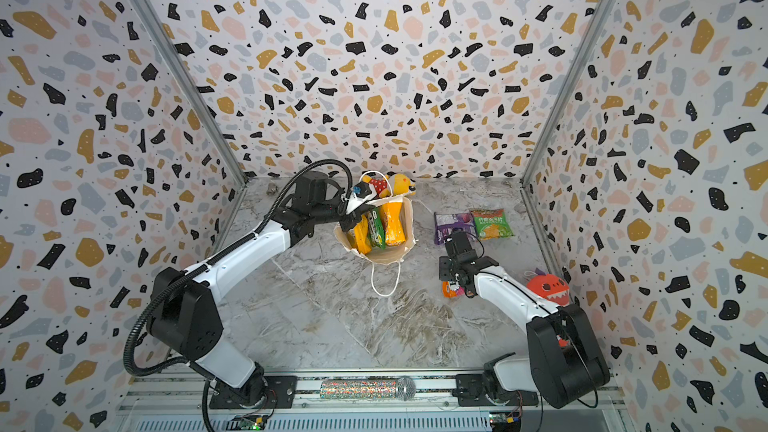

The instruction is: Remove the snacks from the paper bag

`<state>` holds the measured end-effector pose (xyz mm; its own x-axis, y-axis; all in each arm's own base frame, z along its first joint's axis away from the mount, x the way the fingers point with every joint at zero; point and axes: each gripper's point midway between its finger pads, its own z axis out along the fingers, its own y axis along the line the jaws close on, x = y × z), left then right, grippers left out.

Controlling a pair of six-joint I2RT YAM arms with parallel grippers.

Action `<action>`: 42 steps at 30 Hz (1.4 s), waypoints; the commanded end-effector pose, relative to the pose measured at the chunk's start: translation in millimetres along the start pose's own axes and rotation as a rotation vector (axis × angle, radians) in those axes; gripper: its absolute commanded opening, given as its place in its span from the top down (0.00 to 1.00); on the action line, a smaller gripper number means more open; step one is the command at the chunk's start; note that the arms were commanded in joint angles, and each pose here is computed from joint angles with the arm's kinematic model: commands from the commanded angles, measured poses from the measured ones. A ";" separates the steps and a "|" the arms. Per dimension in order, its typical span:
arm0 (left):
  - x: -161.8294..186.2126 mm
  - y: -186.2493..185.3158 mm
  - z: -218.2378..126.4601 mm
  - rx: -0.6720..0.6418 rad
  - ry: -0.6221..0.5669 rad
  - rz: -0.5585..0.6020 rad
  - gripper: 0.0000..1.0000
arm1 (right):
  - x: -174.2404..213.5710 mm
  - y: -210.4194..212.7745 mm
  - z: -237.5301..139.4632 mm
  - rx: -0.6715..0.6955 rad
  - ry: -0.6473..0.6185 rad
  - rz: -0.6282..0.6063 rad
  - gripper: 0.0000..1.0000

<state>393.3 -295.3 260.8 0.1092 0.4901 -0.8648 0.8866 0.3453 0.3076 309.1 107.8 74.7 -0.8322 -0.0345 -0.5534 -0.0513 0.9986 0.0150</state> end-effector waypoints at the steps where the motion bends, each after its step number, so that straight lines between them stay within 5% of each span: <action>1: -13.6 -7.6 -8.1 0.021 -0.044 0.015 1.00 | 19.6 -5.6 7.6 0.092 0.079 0.005 0.42; 13: -16.0 -9.0 -7.6 0.034 -0.055 0.017 1.00 | 41.8 -8.8 40.8 0.150 0.143 0.010 0.67; 28: -15.6 -5.8 -10.0 0.013 -0.049 0.028 1.00 | 12.3 -52.1 41.4 0.167 0.114 0.085 0.69; 33: -16.4 -4.1 -11.2 0.007 -0.050 0.031 1.00 | 1.0 -63.5 38.7 0.181 0.092 0.108 0.67; 42: -17.8 -2.6 -11.9 -0.001 -0.059 0.028 1.00 | -17.0 -57.1 -4.3 0.059 -0.054 0.208 0.41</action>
<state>391.0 -294.1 263.4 0.1156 0.4869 -0.8658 0.8863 0.3430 0.3112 332.7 54.1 80.6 -0.8018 0.1380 -0.5814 0.1325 0.9898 0.0521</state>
